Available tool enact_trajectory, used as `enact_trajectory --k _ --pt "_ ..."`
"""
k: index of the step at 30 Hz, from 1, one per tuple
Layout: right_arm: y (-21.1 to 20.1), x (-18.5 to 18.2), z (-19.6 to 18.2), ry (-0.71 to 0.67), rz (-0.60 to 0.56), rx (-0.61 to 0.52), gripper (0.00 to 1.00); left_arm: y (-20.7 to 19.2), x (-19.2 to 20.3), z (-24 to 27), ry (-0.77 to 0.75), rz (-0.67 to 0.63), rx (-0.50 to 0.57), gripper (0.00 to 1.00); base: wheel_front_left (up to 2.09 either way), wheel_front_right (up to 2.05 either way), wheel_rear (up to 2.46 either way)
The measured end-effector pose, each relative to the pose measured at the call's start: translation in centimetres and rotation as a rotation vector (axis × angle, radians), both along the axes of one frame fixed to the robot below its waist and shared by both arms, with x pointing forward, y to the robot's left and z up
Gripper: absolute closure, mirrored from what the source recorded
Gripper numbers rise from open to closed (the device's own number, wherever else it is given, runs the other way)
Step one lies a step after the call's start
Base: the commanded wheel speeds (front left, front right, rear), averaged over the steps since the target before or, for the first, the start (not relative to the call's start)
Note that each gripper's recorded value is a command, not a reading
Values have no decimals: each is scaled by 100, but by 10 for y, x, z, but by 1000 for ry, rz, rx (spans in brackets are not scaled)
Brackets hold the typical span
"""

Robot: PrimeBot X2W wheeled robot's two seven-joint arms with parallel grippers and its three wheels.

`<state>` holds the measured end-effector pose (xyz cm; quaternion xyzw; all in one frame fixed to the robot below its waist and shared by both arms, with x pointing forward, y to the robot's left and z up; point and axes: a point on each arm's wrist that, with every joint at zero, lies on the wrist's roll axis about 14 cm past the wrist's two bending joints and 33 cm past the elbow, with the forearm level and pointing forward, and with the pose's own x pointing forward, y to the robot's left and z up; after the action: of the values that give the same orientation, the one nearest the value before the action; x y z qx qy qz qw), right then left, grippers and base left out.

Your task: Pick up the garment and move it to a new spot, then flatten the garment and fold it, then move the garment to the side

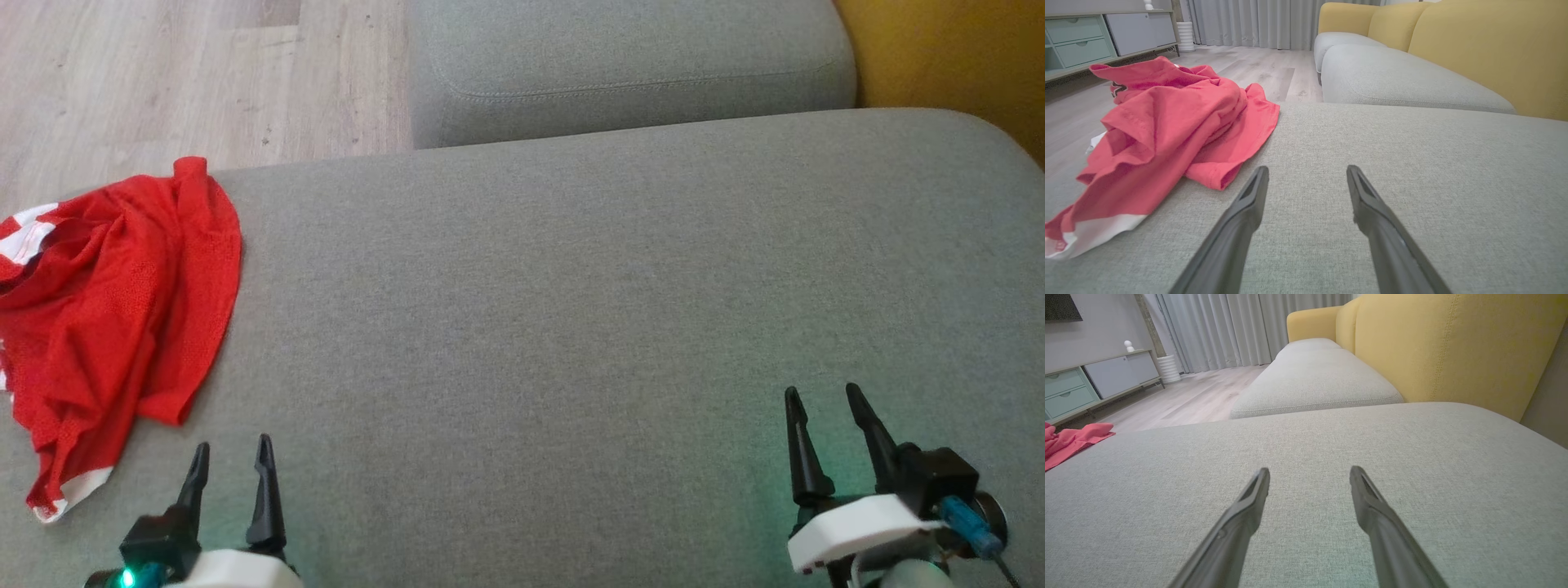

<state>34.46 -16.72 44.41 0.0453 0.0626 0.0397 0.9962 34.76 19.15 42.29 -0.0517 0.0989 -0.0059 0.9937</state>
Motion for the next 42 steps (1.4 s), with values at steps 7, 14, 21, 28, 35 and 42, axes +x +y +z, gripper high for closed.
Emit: enact_trajectory --k 7,14,21,28,35,42 --pt "1 0 -2 5 3 0 0 4 -2 -2 6 14 -1 0 0 0 0" --pt "6 2 -1 3 19 -1 0 8 -4 -1 4 29 -5 0 0 0 0" --pt "32 11 3 -8 102 -2 0 24 -19 -1 3 81 -11 0 0 0 0" --pt "88 21 7 -20 270 12 0 60 -50 -1 -2 207 -8 0 0 0 0" --pt "150 20 10 -23 462 13 0 98 -103 -11 26 360 -6 0 0 0 0" --pt "175 17 5 -8 543 13 0 110 -122 -16 40 422 -28 0 0 0 0"
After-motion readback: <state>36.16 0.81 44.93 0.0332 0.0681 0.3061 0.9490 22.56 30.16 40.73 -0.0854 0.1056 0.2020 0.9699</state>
